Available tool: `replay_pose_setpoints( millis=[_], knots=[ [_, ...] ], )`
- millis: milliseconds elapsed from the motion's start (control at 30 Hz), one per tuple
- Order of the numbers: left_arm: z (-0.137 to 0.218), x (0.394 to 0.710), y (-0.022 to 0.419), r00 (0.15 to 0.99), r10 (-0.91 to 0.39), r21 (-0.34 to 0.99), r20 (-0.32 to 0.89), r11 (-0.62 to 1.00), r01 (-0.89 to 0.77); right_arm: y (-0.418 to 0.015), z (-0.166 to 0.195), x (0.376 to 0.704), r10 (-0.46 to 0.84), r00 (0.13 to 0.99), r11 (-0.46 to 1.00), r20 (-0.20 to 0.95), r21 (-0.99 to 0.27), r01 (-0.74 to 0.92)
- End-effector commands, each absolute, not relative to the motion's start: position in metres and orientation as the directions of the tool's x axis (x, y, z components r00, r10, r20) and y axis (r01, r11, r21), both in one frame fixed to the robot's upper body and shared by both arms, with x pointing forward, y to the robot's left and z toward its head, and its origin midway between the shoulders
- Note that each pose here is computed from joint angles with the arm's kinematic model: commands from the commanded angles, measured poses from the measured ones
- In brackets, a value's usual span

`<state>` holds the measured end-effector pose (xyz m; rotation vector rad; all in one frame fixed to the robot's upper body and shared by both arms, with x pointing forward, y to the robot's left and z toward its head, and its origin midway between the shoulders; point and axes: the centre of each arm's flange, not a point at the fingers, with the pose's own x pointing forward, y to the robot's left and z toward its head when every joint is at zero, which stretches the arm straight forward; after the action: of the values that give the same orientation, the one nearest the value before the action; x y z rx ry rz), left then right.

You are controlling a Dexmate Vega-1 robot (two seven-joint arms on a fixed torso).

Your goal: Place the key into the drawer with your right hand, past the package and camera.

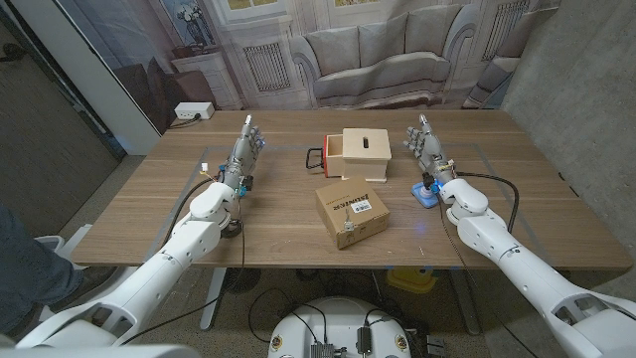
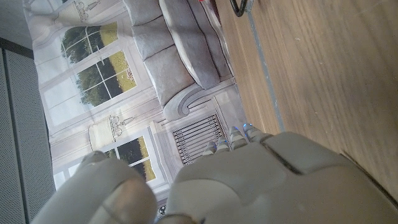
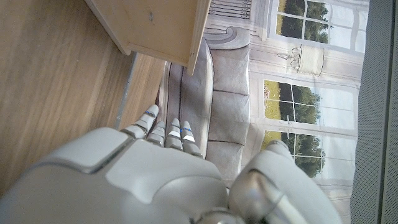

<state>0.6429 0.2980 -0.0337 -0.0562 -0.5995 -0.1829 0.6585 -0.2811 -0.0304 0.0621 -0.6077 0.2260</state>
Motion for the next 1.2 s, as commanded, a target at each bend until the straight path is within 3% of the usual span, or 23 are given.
replay_pose_setpoints(
  millis=[33, 367, 1200],
  knots=[
    [-0.041, 0.634, 0.306, 0.807, -0.13, -0.033, 0.577, 0.983, 0.182, -0.274, -0.036, 0.666, 0.201, 0.78, 0.967, 0.593, 0.006, -0.253],
    [-0.037, 0.636, 0.299, 0.802, -0.131, -0.033, 0.583, 0.982, 0.185, -0.279, -0.037, 0.664, 0.193, 0.763, 0.966, 0.617, 0.015, -0.256],
    [-0.034, 0.634, 0.284, 0.797, -0.145, -0.014, 0.586, 0.982, 0.189, -0.295, -0.045, 0.62, 0.2, 0.71, 0.965, 0.676, -0.011, -0.261]
  ],
)
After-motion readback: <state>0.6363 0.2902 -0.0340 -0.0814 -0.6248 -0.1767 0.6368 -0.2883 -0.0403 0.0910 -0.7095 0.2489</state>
